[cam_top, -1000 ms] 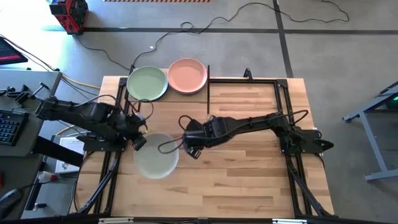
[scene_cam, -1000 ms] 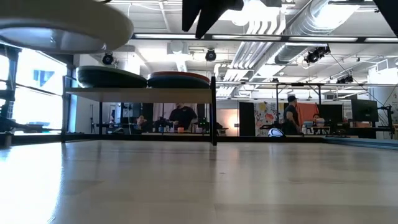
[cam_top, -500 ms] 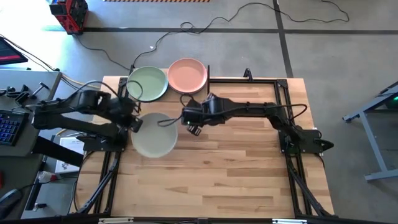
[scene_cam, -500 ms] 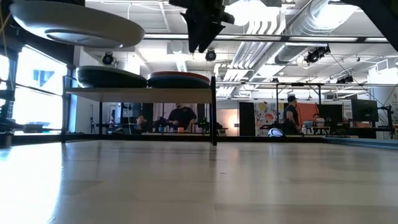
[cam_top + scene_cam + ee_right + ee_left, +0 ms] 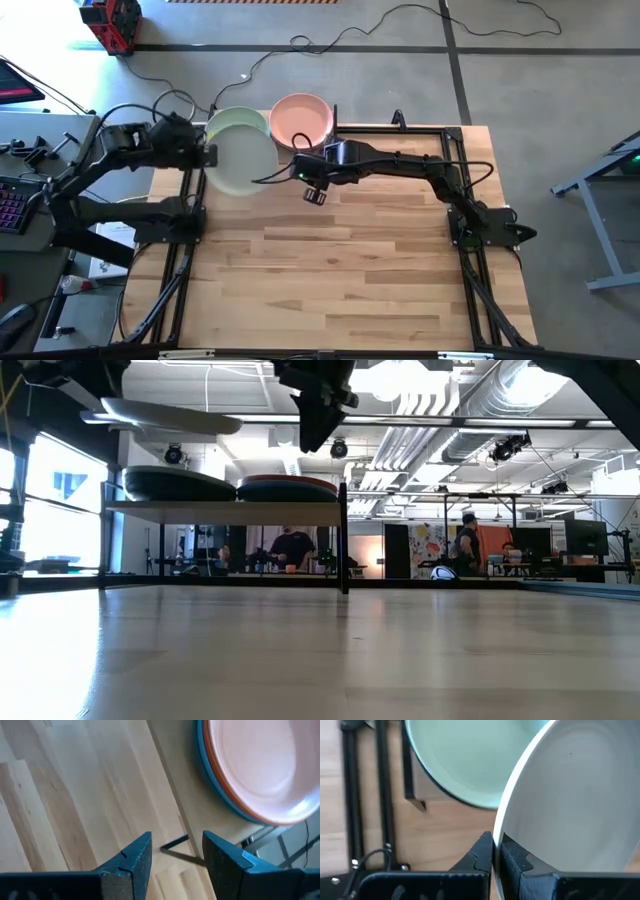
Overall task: Place and stack plates onto a shelf
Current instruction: Stack the gray plate on top of the light green plate on the shelf
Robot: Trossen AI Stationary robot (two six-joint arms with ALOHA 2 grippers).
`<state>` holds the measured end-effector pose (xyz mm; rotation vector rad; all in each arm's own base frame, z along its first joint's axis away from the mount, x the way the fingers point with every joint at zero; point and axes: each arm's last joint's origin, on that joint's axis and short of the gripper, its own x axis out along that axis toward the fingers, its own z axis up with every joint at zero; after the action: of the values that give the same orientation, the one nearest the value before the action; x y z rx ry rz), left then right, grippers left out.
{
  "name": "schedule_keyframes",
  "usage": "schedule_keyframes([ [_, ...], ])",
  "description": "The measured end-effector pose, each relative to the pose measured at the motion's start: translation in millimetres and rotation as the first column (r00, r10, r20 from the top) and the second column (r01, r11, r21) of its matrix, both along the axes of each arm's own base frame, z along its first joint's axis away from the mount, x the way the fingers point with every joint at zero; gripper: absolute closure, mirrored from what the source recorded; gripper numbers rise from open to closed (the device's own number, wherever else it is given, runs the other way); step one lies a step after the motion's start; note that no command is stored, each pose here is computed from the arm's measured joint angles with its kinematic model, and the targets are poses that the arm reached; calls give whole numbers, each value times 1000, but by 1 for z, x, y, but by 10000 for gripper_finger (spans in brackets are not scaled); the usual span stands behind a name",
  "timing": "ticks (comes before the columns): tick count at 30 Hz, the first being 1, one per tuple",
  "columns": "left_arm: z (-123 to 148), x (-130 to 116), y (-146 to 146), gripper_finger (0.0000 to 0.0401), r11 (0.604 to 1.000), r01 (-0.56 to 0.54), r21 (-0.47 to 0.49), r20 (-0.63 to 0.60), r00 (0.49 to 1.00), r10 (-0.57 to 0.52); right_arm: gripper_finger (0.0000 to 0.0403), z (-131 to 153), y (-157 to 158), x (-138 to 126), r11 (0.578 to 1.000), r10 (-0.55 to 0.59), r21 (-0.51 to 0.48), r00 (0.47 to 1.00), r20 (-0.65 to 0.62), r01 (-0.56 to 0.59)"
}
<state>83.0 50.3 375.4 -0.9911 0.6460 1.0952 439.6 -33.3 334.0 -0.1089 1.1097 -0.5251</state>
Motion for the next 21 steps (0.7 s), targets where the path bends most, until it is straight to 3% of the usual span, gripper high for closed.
schedule_keyframes([
  [8, 3, 9, 35, 396, 994, -107, 20, -89, 990, 108, 249, 1, -15, 2, 996, 84, 16, 996, -11, -83],
  [16, 17, 11, 77, 396, 994, -110, -20, -27, 994, 110, 249, 0, -26, 1, 990, 124, 63, 992, -17, -123],
  [21, 24, 1, 87, 396, 991, -125, -39, -16, 992, 125, 249, 0, -26, 1, 988, 148, 58, 989, -29, -146],
])
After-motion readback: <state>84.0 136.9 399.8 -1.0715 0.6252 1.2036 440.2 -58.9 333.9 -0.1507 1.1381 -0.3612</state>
